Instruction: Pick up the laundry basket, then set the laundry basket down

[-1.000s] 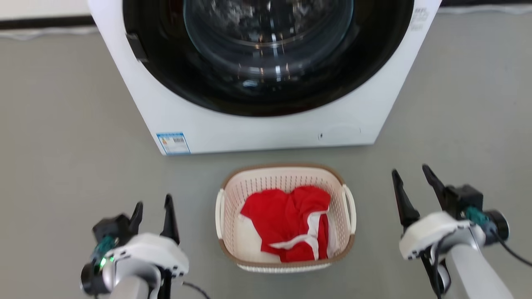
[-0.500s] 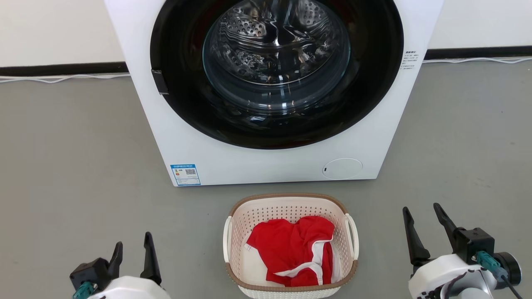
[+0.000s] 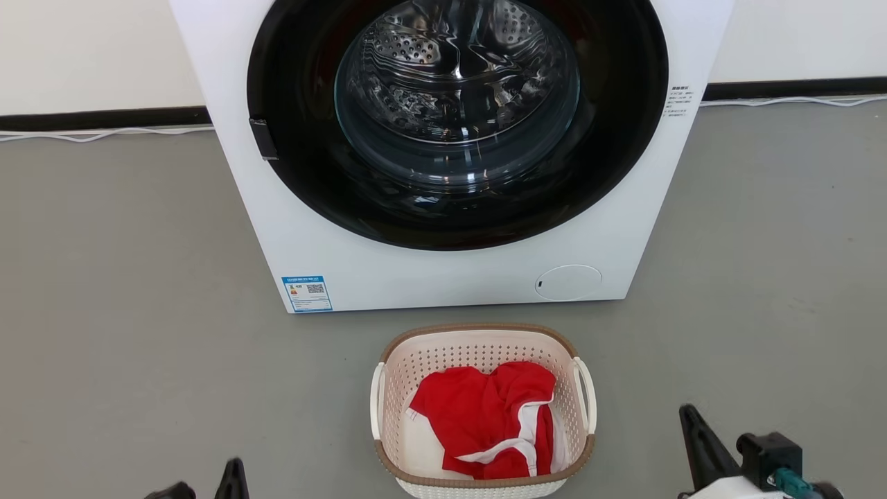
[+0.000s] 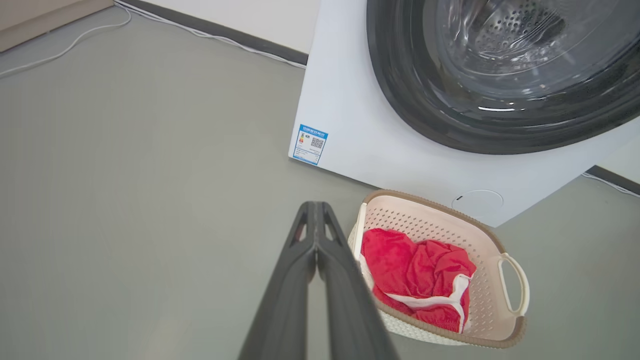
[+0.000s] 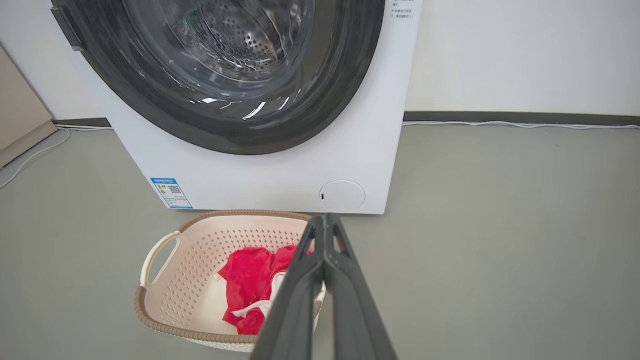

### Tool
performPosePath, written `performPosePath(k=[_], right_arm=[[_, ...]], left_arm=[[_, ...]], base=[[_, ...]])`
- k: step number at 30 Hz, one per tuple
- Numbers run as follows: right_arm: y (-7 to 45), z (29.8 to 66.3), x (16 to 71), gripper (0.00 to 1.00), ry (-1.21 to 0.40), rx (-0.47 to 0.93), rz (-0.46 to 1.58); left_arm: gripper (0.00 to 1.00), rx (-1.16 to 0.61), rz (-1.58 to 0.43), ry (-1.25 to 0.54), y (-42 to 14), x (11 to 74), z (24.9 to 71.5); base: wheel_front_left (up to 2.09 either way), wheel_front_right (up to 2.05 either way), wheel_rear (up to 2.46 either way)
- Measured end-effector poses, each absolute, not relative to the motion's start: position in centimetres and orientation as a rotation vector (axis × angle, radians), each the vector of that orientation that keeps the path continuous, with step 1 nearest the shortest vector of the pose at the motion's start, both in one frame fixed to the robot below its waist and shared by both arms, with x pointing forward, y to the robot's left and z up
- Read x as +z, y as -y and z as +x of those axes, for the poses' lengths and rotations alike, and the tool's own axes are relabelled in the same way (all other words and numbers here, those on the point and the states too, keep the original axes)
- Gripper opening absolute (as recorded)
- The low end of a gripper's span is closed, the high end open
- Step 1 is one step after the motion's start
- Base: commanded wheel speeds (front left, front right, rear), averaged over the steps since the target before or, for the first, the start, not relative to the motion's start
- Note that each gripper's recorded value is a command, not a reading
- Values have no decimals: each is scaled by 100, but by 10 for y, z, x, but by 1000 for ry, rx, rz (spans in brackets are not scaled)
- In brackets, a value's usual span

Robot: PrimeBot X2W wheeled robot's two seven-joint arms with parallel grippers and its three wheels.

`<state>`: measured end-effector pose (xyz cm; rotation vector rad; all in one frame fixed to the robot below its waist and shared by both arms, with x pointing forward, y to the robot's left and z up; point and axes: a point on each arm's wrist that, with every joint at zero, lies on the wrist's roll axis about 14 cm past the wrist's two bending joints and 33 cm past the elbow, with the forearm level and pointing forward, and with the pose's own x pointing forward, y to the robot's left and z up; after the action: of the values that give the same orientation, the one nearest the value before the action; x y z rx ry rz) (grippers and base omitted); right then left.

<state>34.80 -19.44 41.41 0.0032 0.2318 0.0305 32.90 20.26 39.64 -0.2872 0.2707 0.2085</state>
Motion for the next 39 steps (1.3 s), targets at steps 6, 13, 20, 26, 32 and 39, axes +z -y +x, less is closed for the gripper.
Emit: performPosePath(k=[6,13,20,26,32,39], right_arm=[[196,344,409,0,-253,5,70],[198,346,412,0,-248,-24,151],[201,348,415,0,-241,-54,250],[203,350,418,0,-235,-75,320],[205,351,420,0,-228,-98,395],[208,353,423,0,-217,-119,481]], left_arm=[[0,225,-337,-297,-203,391,324],[0,236,-411,-302,-203,391,325],[0,254,-495,-303,-203,392,326],[0,259,-558,-302,-203,393,328],[0,263,-620,-300,-203,395,329],[0,262,-695,-285,-202,400,334]], base=[[0,0,0],[0,0,0],[0,0,0],[0,0,0],[0,0,0],[0,0,0]])
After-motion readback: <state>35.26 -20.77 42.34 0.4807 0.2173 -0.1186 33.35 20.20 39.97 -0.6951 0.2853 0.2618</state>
